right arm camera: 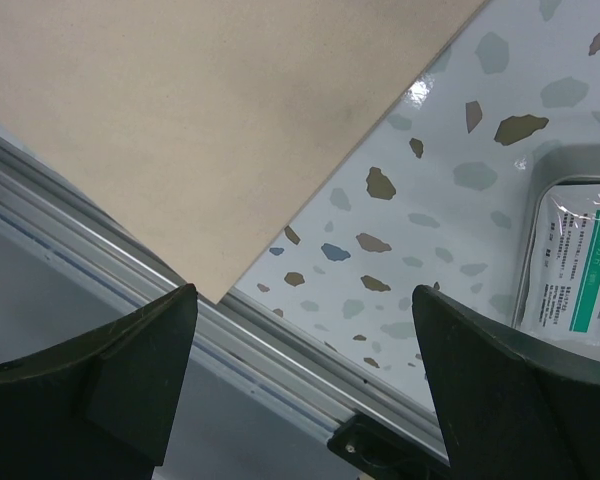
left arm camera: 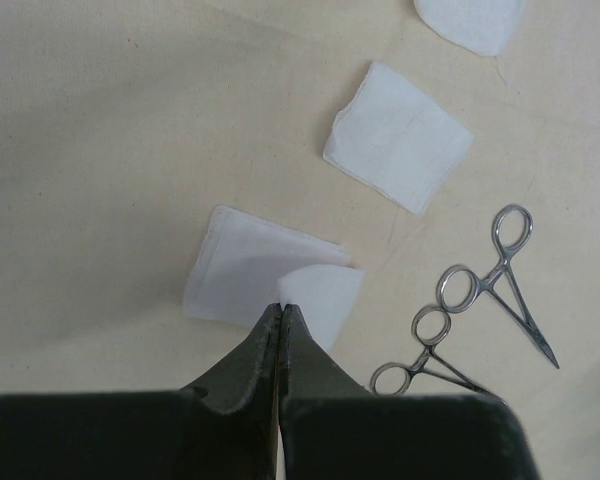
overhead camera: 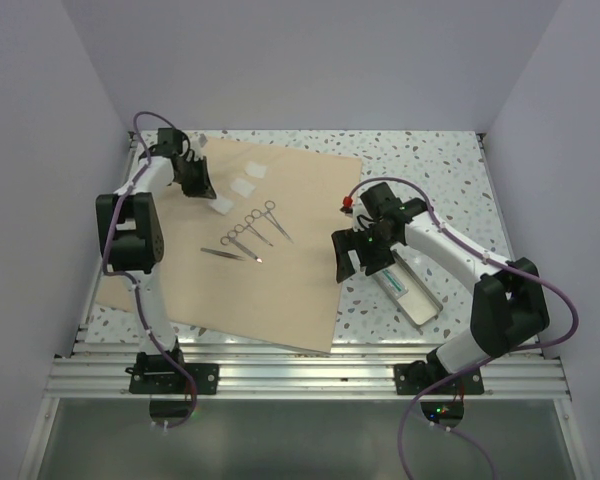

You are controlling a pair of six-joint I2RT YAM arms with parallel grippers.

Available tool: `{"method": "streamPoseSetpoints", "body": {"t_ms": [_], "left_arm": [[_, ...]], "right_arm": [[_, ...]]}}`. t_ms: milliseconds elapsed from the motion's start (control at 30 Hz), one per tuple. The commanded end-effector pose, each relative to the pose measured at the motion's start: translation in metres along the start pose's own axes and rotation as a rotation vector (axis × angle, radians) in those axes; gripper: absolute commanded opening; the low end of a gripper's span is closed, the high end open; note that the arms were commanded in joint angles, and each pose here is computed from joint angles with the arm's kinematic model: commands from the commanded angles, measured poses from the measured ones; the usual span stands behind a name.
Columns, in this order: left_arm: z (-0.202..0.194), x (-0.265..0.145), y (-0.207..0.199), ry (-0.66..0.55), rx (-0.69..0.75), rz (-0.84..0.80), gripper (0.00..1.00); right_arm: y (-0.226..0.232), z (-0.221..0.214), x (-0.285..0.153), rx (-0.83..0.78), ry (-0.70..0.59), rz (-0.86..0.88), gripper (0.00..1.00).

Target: Prepare the surgical pack

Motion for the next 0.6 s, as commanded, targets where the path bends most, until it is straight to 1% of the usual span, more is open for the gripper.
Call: {"method": "streamPoseSetpoints", "body": {"t_ms": [0, 200, 567], "left_arm": [[0.019, -0.002, 0.007, -0.044, 0.036, 0.017, 0.0], [0.025, 0.002, 0.01, -0.05, 0.04, 0.026, 0.0], [0.019, 0.011, 0.016, -0.015, 0.041, 0.035, 0.0]], "right_arm": [[0.003, 0.0, 0.001, -0.004, -0.004, 0.019, 0.92], [0.003, 0.0, 0.004, -0.001, 0.004, 0.02, 0.92], [0.002, -0.002, 0.004, 0.003, 0.008, 0.019, 0.92]]}}
Point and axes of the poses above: each gripper's point midway between its finger pads, its own x axis out along the fingers, its own y axis along the line the jaws close on, z = x × y, the point moved 1 cm from there along -x, back along the fingers, and after that the axes turned 5 degrees about x, right-handed, at the moved point
